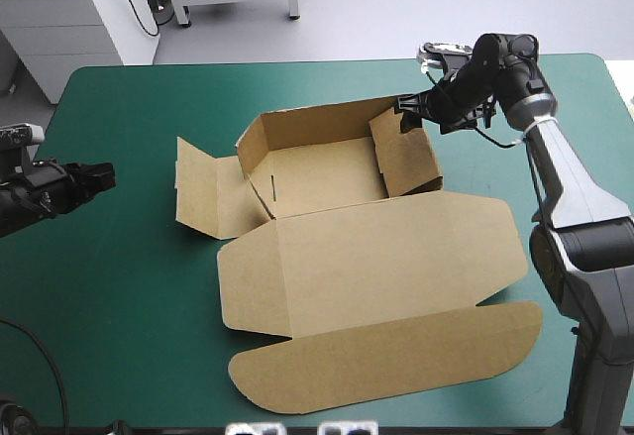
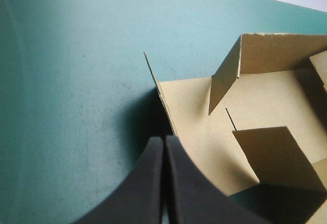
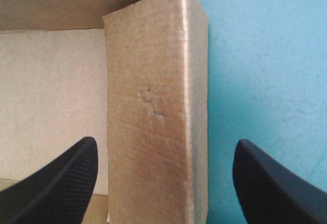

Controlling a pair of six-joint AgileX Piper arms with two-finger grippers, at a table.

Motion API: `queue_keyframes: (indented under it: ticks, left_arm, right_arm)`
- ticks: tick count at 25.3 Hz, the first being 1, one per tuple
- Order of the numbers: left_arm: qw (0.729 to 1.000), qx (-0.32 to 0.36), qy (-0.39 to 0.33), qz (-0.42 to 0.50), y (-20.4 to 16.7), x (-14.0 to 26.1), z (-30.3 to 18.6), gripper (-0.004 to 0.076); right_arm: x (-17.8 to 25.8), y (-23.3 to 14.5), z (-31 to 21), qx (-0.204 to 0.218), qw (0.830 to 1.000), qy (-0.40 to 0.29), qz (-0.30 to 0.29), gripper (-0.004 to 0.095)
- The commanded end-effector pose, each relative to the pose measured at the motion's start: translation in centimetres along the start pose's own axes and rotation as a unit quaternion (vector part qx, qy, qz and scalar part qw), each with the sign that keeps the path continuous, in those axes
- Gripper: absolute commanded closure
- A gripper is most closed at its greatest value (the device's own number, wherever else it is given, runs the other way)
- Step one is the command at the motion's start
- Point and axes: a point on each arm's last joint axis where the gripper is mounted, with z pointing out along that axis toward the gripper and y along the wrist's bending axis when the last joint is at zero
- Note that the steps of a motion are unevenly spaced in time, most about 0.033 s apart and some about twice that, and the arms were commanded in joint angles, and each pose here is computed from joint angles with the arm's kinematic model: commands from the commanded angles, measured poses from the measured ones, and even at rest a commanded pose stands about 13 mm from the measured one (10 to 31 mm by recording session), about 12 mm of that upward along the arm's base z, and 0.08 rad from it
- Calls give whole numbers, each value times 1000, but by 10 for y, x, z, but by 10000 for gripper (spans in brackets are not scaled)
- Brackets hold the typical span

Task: Fold the box

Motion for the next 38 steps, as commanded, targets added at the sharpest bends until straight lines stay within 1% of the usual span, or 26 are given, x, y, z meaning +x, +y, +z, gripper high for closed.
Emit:
queue_keyframes:
  ticks: [1, 4, 7, 12, 13, 15, 18, 21, 22, 23, 25, 26, 29, 31, 33, 35, 38]
  left_arm:
    - [999, 9, -40, -2, -9, -12, -8, 732]
    - [999, 5, -43, -2, -8, -13, -8, 732]
    - [999, 2, -45, -2, -7, -13, -8, 732]
    - [999, 0, -46, -2, -7, -14, -8, 732]
    - [999, 0, -46, -2, -7, -14, -8, 732]
    - [999, -6, -50, -2, -6, -14, -9, 732]
    - [999, -9, -53, -3, -5, -15, -9, 732]
    - [999, -10, -52, -3, -5, -15, -8, 732]
    - [999, -11, -53, -3, -5, -15, -8, 732]
    - [998, -14, -55, -3, -4, -15, -8, 732]
    - [998, -21, -61, -8, -1, -16, -7, 732]
    - [998, -24, -64, -9, -1, -17, -7, 732]
    - [996, -42, -80, -12, 3, -20, -8, 732]
    - [995, -49, -88, -15, 4, -21, -8, 732]
    - [993, -61, -95, -16, 7, -22, -8, 732]
    - [993, -67, -96, -20, 10, -22, -6, 732]
    - [994, -65, -84, -31, 17, -20, 2, 732]
  right_arm:
    - [9, 15, -38, -13, 1000, -22, -14, 224]
    - [24, 10, -11, -4, 999, 30, -11, 224]
    - [27, 4, 5, 10, 999, 44, -11, 227]
    - [28, 0, 19, 14, 998, 60, -19, 240]
    - [29, -1, 24, 12, 997, 71, -18, 253]
    - [30, -1, 32, 10, 996, 83, -17, 318]
    - [29, 2, 31, 9, 996, 80, -31, 549]
    - [24, 4, 24, 11, 997, 64, -38, 847]
    - [22, 5, 21, 11, 997, 59, -39, 928]
    - [20, 6, 18, 9, 998, 52, -37, 915]
    - [17, 11, 10, -3, 999, 40, -33, 919]
    - [17, 13, 5, -10, 999, 34, -36, 921]
    - [17, 17, -13, -11, 998, 15, -61, 920]
    - [17, 16, -27, 3, 997, 1, -71, 920]
    - [18, 16, -46, 26, 996, -19, -88, 921]
    - [21, 20, -66, 30, 993, -38, -107, 923]
    - [25, 22, -100, 30, 991, -74, -111, 926]
